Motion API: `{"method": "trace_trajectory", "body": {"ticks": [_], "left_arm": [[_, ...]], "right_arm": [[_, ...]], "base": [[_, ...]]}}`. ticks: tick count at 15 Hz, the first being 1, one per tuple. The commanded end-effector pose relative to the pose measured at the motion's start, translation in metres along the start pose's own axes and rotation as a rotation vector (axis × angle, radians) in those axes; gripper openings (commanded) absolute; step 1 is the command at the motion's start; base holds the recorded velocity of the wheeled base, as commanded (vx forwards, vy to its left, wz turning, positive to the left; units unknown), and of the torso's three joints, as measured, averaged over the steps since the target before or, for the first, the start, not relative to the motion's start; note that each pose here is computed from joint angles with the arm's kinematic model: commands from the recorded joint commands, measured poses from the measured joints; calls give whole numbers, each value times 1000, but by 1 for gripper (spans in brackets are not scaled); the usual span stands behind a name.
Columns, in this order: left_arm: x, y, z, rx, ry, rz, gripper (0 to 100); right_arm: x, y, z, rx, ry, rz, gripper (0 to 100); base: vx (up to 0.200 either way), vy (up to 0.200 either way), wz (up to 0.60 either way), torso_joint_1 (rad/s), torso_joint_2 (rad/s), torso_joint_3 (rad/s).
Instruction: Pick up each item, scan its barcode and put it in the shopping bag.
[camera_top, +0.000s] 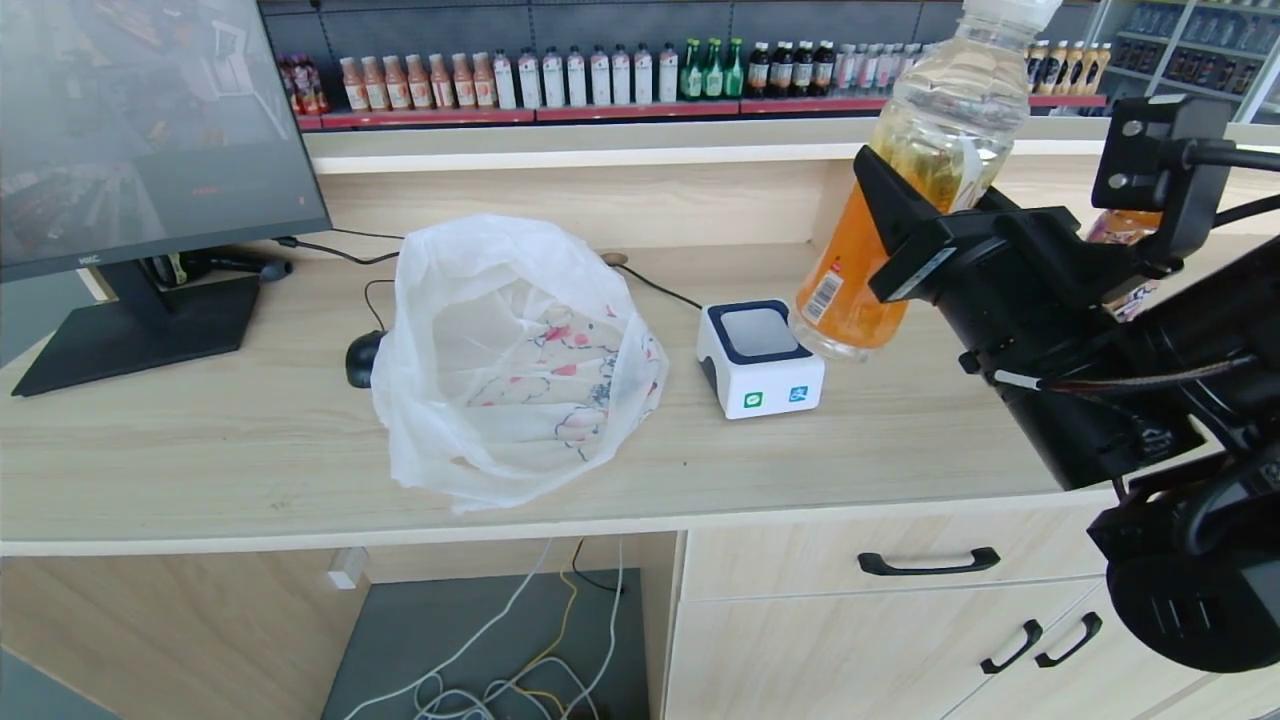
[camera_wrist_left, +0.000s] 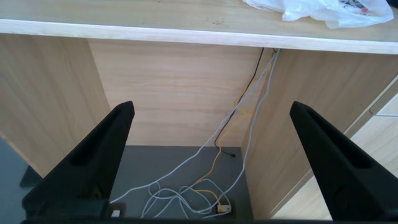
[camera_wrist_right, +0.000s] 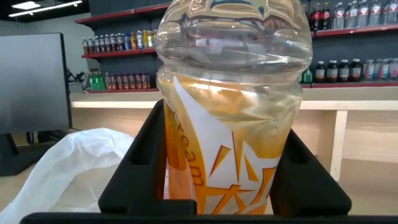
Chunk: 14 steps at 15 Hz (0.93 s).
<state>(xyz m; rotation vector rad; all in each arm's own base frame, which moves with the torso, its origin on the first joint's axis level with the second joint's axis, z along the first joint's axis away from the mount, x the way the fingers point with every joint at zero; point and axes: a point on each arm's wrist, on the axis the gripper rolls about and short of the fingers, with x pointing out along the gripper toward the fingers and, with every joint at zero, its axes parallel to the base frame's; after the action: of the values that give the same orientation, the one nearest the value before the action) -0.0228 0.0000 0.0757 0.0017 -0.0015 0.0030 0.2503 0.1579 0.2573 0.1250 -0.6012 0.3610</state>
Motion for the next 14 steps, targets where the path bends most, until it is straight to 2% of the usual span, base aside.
{"method": "trace_trajectory", "body": {"ticks": [1,14], "left_arm": [[0,0,0,0,-2,0,100],[0,0,0,0,-2,-1,100]], "right_arm": [[2,0,-1,0,-4,1,0],[6,2,-5,1,-4,3,0]], "base": [[0,200,0,2,2,2],[0,200,0,3,2,2]]}}
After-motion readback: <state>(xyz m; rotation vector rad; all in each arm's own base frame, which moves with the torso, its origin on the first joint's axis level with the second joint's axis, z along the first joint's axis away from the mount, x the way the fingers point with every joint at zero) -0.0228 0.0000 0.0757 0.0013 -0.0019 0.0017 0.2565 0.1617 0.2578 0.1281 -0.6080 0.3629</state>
